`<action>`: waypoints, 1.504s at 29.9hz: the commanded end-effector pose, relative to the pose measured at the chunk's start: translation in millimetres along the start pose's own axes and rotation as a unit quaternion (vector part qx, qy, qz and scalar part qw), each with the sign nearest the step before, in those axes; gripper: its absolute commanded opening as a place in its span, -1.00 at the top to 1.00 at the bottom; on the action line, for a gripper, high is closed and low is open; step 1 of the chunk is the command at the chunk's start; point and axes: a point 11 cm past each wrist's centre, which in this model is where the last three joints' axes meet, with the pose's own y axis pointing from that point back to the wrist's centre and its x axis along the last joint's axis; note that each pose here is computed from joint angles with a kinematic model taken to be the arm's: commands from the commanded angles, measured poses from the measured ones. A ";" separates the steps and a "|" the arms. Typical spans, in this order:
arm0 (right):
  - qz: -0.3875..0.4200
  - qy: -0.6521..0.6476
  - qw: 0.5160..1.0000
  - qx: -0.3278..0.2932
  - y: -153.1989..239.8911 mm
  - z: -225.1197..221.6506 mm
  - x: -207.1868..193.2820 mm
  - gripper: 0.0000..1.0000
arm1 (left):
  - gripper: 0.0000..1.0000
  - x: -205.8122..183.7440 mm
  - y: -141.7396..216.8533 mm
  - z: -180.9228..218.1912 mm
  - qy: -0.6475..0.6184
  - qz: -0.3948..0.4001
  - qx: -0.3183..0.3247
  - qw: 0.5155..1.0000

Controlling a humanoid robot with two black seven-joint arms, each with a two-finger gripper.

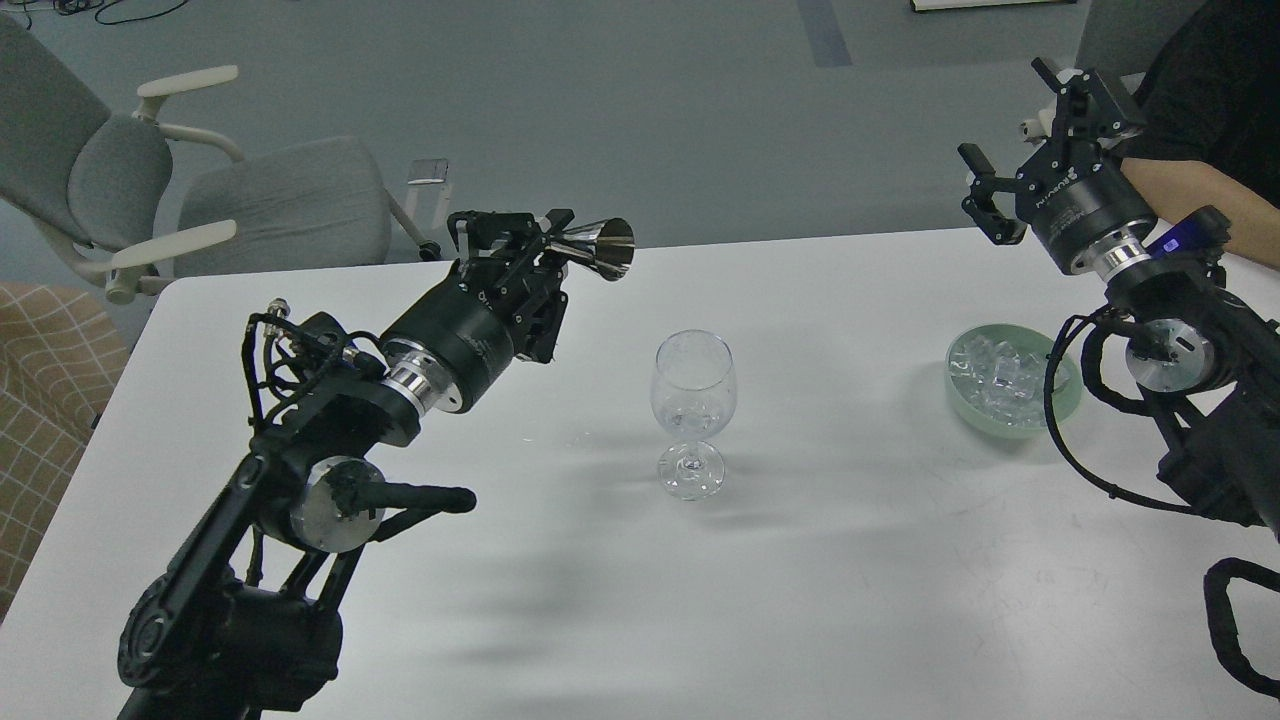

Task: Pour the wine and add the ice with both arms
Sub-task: 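Carry the jigger back and lower it onto the table with the left gripper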

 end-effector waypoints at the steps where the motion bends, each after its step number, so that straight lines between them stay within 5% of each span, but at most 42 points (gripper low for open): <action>1: -0.001 -0.001 1.000 0.000 -0.8 0.4 -1.4 -1.00 | 1.00 18.3 8.3 6.1 0.096 0.017 -0.005 0.995; 14: -0.002 -0.001 1.000 -0.002 -1.0 1.5 -2.1 -1.00 | 1.00 96.4 56.6 0.5 0.390 0.074 -0.094 0.913; 33: -0.009 0.008 1.000 -0.015 -0.3 6.9 -4.4 -1.00 | 1.00 187.8 81.1 -61.3 0.432 0.168 -0.117 0.878; 45: -0.009 0.007 1.000 -0.015 -0.8 7.0 -4.9 -1.00 | 0.67 204.5 91.1 -74.4 0.438 0.183 -0.126 0.871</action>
